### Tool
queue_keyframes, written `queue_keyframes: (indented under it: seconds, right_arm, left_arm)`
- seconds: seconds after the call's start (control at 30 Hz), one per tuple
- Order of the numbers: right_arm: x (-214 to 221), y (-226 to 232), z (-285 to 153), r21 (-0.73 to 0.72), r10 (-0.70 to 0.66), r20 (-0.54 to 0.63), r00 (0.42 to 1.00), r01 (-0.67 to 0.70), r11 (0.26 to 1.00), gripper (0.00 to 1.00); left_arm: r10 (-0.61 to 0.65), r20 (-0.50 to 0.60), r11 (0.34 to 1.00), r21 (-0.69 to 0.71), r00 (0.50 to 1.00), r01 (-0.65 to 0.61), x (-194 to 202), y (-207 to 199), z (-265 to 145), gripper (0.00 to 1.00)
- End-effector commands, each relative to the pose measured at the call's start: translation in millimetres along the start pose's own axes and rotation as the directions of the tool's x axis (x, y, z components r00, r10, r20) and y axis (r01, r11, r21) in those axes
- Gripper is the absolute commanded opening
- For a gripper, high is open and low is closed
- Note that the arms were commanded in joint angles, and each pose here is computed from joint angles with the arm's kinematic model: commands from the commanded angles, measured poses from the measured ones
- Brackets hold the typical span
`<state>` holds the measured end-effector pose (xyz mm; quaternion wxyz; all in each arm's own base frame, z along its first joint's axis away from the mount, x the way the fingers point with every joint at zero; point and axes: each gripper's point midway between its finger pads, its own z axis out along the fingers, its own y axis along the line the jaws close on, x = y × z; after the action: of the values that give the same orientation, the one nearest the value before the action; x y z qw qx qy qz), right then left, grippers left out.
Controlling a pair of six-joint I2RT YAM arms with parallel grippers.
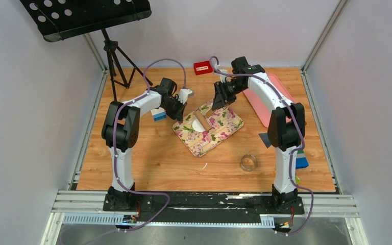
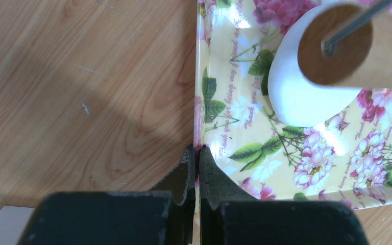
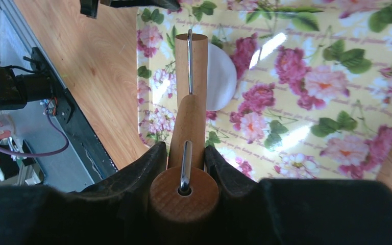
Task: Roll out the dumpling wrappers from the dough
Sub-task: Flatten out the dough on the work surface.
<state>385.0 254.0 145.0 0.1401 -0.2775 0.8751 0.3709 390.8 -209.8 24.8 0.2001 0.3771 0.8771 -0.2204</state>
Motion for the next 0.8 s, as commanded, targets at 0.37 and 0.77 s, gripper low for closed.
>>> queue_keyframes:
  seconds: [0.37,0.77]
  right_arm:
    - [14,-46,11,0.179,0.046,-0.069,0.997,-0.033,0.983,0.00]
    - [32,-67,26,0.269,0.060,-0.155,0.986,-0.016,0.963,0.00]
  left_arm:
    - [0.012,-0.024,1.000,-0.008,1.000,-0.012,5,1,7,0.00]
    - [0.012,-0.026,1.000,-0.008,1.000,-0.012,5,1,7,0.00]
